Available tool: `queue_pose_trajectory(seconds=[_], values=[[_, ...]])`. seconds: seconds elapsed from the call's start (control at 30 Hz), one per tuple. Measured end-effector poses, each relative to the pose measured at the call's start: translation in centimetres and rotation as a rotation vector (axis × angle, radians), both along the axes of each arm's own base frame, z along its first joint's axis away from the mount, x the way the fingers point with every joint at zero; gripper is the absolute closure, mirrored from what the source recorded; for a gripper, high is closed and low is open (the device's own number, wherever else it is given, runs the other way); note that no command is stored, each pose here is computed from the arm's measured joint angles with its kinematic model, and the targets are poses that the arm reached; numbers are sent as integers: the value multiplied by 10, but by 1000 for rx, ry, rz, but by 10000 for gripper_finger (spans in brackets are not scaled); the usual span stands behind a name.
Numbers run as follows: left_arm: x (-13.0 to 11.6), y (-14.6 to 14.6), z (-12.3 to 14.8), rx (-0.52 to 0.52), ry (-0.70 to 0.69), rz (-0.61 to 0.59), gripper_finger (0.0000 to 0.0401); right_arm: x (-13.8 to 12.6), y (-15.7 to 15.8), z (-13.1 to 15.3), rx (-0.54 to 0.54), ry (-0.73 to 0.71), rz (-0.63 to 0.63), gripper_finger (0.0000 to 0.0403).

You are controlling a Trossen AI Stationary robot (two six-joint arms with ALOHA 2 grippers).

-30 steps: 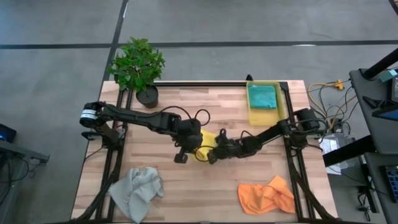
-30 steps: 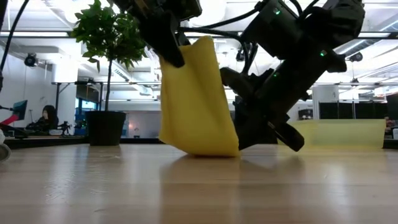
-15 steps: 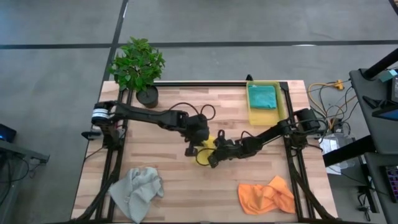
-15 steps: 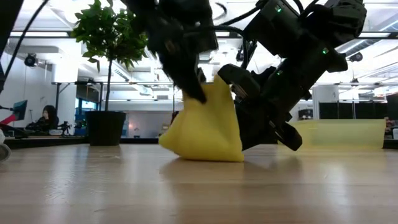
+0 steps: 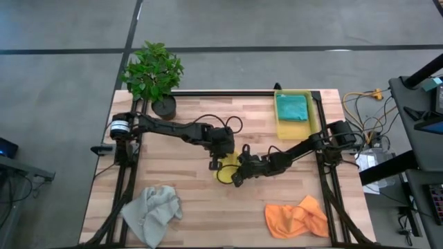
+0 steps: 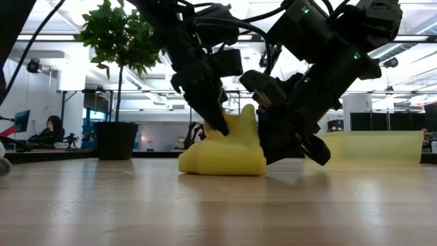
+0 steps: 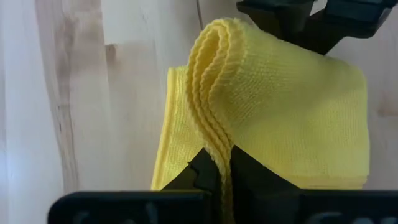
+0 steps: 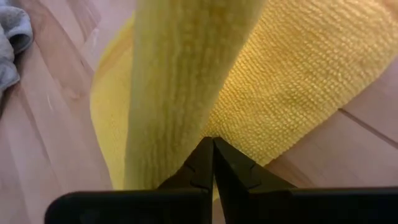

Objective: Fold microfiber towels
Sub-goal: Fold the yellow microfiber towel

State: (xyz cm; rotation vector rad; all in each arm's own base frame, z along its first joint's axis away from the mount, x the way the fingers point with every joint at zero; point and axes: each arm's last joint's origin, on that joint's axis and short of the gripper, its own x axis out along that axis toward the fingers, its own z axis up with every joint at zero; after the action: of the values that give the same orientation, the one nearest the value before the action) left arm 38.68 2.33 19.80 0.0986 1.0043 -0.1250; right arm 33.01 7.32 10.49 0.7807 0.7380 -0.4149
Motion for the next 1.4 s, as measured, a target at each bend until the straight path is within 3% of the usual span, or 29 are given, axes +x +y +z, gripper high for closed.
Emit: queue_pose_trajectory(seconds=[0.33,0.73,0.87,1.17,1.27,1.4], values=[[8,1,-15,10,-4,6,401,0,0,0,2,-2,5,394],[10,6,-28,102,39,10,396,0,0,0,3,-1,6,394],[10,14,-27,112,48,38,352,0,0,0,3,-1,6,394],[3,20,-11,114,77,60,183,0,0,0,3,1,6,394],[-4,20,1,115,67,62,158,0,0,0,-1,4,5,394],[-12,19,18,113,39,65,154,-1,0,3,-11,12,8,394]])
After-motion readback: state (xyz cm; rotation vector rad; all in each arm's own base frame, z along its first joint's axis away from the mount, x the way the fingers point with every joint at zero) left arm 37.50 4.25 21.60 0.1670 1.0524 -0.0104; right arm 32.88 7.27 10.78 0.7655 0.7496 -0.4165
